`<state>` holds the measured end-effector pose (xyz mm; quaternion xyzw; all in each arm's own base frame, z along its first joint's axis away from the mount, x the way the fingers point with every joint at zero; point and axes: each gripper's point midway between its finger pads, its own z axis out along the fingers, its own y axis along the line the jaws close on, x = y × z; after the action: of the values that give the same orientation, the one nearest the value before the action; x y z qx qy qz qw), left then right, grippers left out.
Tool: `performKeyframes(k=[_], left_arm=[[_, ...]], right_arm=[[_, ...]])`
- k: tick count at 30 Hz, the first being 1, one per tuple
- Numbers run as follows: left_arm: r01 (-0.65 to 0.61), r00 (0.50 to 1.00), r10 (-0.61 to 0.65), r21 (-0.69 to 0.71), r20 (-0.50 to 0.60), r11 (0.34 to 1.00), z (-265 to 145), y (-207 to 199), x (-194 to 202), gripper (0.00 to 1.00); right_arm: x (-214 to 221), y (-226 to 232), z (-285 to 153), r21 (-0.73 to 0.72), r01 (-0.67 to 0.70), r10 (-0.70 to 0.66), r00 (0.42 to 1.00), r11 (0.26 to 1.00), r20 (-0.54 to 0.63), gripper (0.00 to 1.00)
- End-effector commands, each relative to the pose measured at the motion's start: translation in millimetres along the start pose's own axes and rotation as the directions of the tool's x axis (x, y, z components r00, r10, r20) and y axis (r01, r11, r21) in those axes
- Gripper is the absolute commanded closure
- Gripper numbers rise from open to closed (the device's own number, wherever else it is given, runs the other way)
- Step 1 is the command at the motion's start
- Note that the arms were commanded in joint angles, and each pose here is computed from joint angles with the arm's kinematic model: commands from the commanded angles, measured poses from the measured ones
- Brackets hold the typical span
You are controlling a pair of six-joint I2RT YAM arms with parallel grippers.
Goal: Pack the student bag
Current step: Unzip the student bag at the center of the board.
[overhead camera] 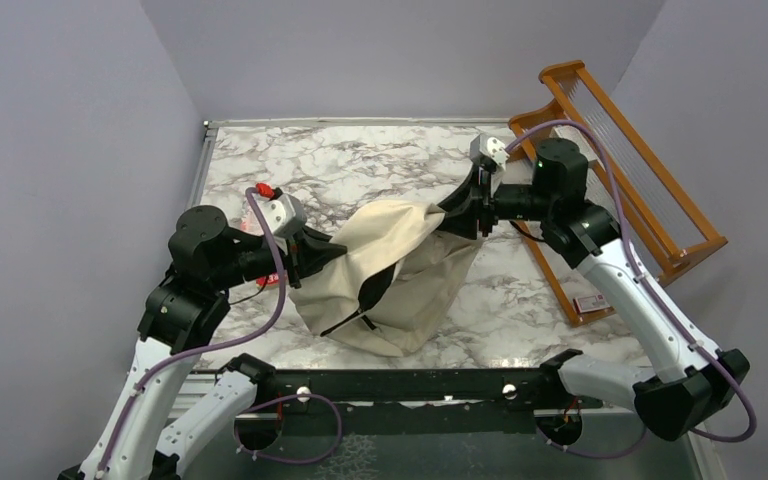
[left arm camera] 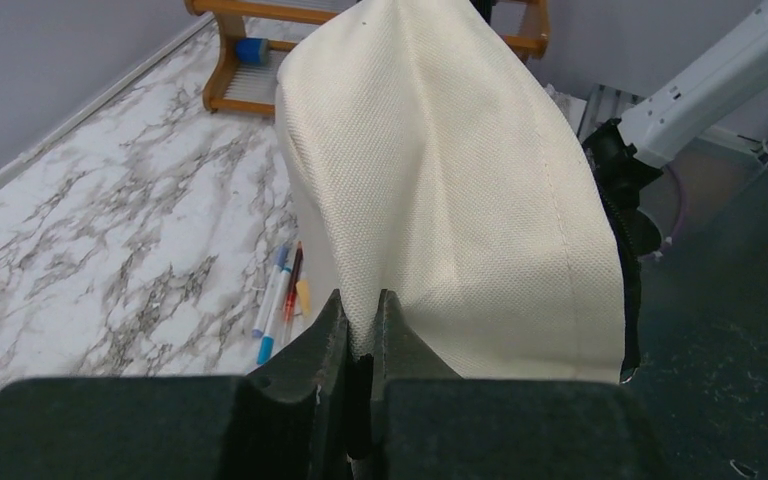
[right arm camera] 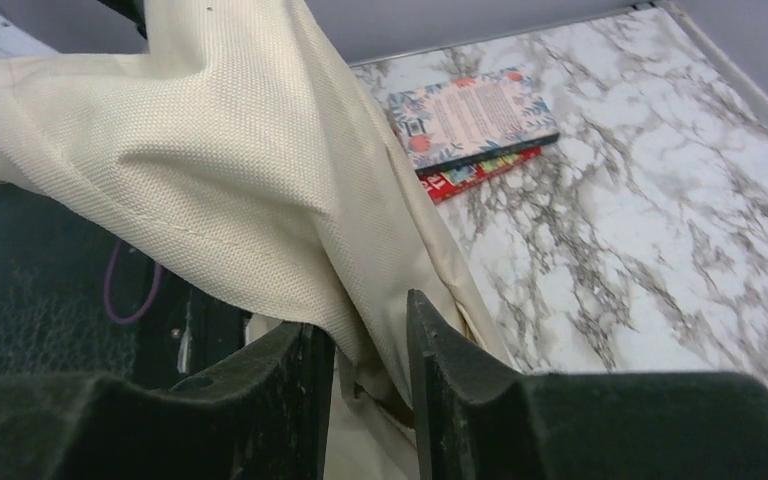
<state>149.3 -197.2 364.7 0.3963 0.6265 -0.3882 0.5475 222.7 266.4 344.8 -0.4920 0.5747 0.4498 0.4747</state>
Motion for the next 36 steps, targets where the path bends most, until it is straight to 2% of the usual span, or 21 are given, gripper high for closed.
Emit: performKeyframes(k=[1, 4, 8, 11, 14, 17, 21, 26, 30, 36], left_arm=[[0.030, 0.999, -0.024, -0.148, 0.039, 0.989, -3.2, 23.1, -12.8, 1.00], [0.063, 0.997, -0.052, -0.177, 0.065, 0.982, -0.4, 30.2, -18.5, 1.00], [0.105, 0.991, -0.088, -0.190, 0.098, 0.976, 5.4, 37.2, -25.1, 1.00], [0.131, 0.986, -0.106, -0.196, 0.131, 0.972, 8.8, 41.3, -33.3, 1.00], [0.155, 0.979, -0.125, -0.192, 0.158, 0.969, 12.6, 44.2, -42.2, 1.00], [0.159, 0.978, -0.128, -0.185, 0.166, 0.970, 15.8, 45.9, -47.2, 1.00], [0.158, 0.976, -0.125, -0.184, 0.178, 0.970, 17.7, 47.8, -49.0, 1.00], [0.157, 0.976, -0.123, -0.184, 0.180, 0.970, 18.7, 48.8, -46.7, 1.00], [0.161, 0.976, -0.129, -0.187, 0.173, 0.969, 20.6, 50.9, -42.4, 1.00], [0.165, 0.978, -0.134, -0.199, 0.161, 0.966, 24.0, 56.2, -37.3, 1.00]], right_arm=[[-13.7, -18.2, -18.4, 0.256, -0.074, 0.057, 0.996, 0.964, 0.070, 0.58], [-6.5, -21.1, -34.7, 0.377, -0.154, 0.128, 0.987, 0.913, 0.094, 0.47], [1.2, -18.1, -55.9, 0.485, -0.223, 0.184, 0.975, 0.845, 0.126, 0.40], [4.4, -12.3, -64.2, 0.513, -0.299, 0.248, 0.954, 0.805, 0.166, 0.33], [0.4, -2.2, -63.4, 0.478, -0.410, 0.342, 0.912, 0.777, 0.225, 0.32], [-5.9, 7.4, -58.2, 0.410, -0.552, 0.469, 0.833, 0.726, 0.292, 0.30], [-11.7, 20.8, -45.6, 0.284, -0.680, 0.603, 0.732, 0.676, 0.317, 0.28], [-14.4, 19.2, -36.6, 0.188, -0.789, 0.698, 0.608, 0.585, 0.378, 0.24], [-20.9, 21.8, -27.4, 0.142, -0.808, 0.725, 0.579, 0.572, 0.374, 0.21], [-27.4, 38.9, 8.0, 0.109, -0.809, 0.750, 0.579, 0.578, 0.319, 0.18]])
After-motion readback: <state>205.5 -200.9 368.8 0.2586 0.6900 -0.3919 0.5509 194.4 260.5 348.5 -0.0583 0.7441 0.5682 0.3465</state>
